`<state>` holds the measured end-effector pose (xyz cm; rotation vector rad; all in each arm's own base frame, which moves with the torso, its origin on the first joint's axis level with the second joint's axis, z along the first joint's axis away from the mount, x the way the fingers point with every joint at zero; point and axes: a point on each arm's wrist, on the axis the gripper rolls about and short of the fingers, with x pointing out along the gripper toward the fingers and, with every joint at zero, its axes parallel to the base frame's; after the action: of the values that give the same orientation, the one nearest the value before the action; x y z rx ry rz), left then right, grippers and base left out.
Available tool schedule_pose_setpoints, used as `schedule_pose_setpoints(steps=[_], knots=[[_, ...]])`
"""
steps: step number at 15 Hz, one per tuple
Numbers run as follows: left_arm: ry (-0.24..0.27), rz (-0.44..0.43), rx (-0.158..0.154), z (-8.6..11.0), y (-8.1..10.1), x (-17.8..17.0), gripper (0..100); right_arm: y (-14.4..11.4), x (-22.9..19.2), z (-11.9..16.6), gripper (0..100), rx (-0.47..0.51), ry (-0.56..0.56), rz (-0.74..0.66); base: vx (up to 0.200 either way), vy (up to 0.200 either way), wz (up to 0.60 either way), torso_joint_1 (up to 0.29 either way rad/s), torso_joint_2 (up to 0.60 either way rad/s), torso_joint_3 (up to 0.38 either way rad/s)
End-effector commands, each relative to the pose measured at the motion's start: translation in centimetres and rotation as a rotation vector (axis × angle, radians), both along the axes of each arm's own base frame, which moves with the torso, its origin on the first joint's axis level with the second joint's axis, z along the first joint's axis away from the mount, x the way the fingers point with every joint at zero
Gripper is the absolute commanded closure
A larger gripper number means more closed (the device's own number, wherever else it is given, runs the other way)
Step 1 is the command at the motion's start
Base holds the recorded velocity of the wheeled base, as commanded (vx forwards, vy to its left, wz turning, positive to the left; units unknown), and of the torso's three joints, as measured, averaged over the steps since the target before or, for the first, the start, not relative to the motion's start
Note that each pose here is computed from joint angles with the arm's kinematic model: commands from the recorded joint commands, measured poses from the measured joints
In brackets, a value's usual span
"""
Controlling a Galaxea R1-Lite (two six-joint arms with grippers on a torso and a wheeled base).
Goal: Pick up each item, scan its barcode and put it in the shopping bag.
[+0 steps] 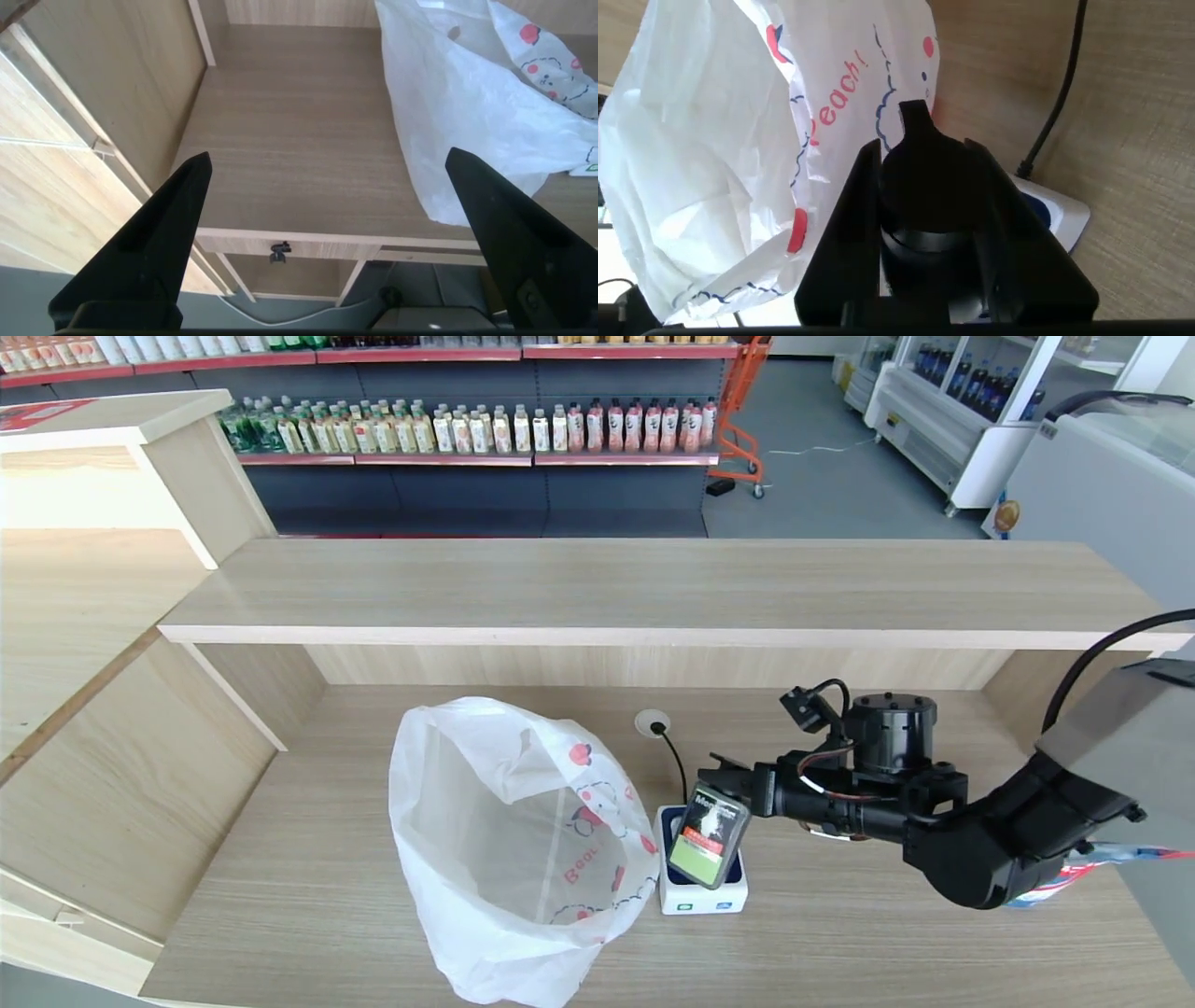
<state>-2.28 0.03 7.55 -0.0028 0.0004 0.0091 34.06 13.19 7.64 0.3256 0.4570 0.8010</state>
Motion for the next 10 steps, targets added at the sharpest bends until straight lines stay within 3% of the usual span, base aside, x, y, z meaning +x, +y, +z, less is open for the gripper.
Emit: schedule_pose_setpoints(steps=[1,3,7,10], knots=[[0.000,0.000,0.000,0.0,0.0,0.0,0,0.4,0.5,-0.6,100,-0.004,0.006,0.005,0.000,0.000,0.00,0.000,0.00,0.000],[0.000,0.000,0.000,0.0,0.0,0.0,0,0.4,0.3,-0.2,100,-0.001,-0.003,0.005,0.000,0.000,0.00,0.000,0.00,0.000],[0.000,0.000,0.000,0.0,0.0,0.0,0,-0.2,-2.1,4.9,100,0.083,-0.058,0.004,0.000,0.000,0.00,0.000,0.00,0.000],[0.000,0.000,-0.002,0.0,0.0,0.0,0,-0.7,-3.8,7.7,100,0.111,-0.126,0.008,-0.200,0.000,0.00,0.004,0.01,0.004]])
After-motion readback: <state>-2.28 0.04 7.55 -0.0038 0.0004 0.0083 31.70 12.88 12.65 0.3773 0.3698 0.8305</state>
